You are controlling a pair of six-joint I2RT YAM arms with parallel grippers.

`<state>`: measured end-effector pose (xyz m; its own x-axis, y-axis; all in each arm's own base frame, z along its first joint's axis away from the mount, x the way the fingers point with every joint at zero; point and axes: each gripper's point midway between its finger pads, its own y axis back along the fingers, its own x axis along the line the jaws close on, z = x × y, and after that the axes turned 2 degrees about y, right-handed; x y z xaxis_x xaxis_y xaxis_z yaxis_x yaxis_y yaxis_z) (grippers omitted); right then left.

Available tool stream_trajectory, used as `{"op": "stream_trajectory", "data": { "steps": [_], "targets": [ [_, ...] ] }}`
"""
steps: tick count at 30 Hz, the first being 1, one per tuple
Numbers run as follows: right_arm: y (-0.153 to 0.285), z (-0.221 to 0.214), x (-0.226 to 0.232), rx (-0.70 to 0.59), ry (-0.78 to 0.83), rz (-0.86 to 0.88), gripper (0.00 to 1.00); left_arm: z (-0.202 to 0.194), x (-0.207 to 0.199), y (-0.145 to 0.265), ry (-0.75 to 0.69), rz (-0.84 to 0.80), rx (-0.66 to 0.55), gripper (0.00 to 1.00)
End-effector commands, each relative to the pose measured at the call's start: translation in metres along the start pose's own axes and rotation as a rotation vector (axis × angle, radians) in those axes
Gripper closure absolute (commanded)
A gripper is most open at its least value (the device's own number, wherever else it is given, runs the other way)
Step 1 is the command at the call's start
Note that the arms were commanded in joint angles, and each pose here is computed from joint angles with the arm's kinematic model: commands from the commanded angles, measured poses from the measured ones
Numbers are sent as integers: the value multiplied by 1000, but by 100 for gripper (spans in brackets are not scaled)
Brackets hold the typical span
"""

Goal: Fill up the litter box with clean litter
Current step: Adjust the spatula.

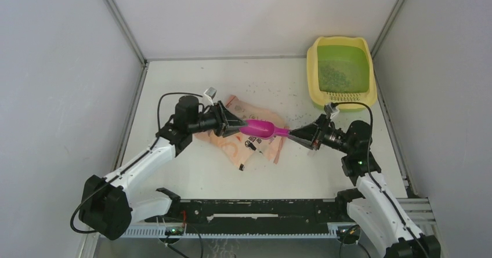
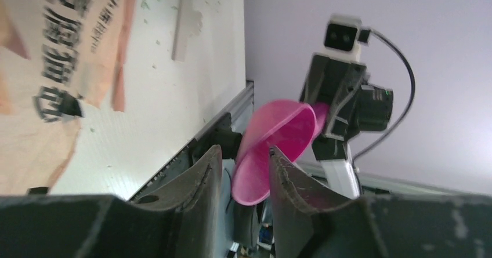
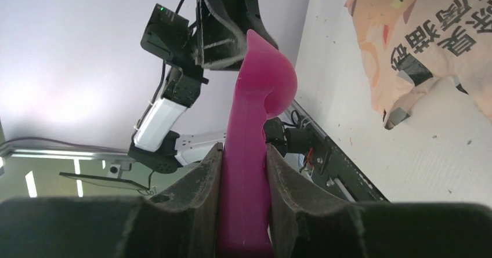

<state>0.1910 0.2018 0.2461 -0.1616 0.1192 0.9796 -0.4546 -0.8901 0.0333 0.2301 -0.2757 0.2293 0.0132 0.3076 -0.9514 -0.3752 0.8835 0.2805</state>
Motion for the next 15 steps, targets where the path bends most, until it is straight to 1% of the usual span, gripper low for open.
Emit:
{"op": "stream_trajectory", "data": {
  "steps": [1,5,8,11,15],
  "targets": [
    [13,-11,7,-10,84,-74,100,34,-15,20,-76,18,-73,59],
    [31,-36,-19,0,54,-215,100,70,-8,43,-103,90,-163,58],
    [43,-56,-39,3,48,-299,100,95,5,57,-97,149,-230,58],
    [47,-71,-58,15,29,-354,100,118,22,65,-82,207,-290,57],
    [43,-86,-81,22,1,-377,100,142,45,63,-46,261,-318,57]
  ]
}}
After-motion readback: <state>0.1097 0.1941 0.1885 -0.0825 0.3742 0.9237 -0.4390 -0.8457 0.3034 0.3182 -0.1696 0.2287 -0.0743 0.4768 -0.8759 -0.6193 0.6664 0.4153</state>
